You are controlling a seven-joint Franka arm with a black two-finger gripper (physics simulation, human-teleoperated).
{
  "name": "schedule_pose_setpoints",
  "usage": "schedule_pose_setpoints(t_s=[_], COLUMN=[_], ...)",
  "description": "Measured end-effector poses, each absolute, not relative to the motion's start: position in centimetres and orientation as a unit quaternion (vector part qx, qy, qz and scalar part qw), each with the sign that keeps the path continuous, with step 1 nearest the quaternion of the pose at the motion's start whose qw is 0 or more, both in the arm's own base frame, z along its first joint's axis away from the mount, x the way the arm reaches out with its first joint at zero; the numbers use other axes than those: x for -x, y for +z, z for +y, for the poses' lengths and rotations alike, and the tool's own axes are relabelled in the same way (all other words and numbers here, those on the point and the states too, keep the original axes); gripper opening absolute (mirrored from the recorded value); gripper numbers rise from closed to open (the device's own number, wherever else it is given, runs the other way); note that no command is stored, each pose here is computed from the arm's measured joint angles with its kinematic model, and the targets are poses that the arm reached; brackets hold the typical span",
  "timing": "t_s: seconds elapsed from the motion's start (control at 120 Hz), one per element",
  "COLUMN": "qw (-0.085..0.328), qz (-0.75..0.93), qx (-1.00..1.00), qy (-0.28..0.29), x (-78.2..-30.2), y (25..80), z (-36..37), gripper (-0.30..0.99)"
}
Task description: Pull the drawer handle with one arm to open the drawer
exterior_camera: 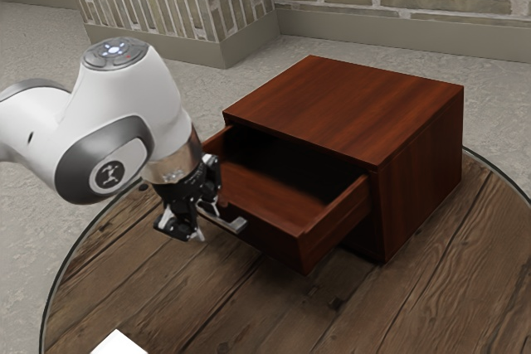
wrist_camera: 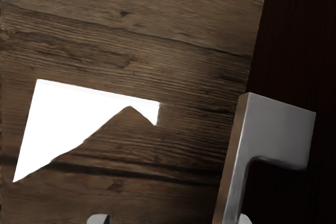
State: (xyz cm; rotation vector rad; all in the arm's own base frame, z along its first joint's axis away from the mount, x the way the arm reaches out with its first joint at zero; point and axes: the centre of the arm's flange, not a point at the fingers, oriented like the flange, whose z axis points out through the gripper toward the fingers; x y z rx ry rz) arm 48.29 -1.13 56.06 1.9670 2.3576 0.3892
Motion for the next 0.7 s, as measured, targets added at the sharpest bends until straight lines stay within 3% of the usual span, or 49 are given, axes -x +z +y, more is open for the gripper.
schedule_pose_setpoints(t_s=[0.7], qw=[0.001], qz=[0.773], qx=[-0.626], qy=[0.109], x=[-46.6], y=[56.1], z=[-0.9], gripper=[0.26])
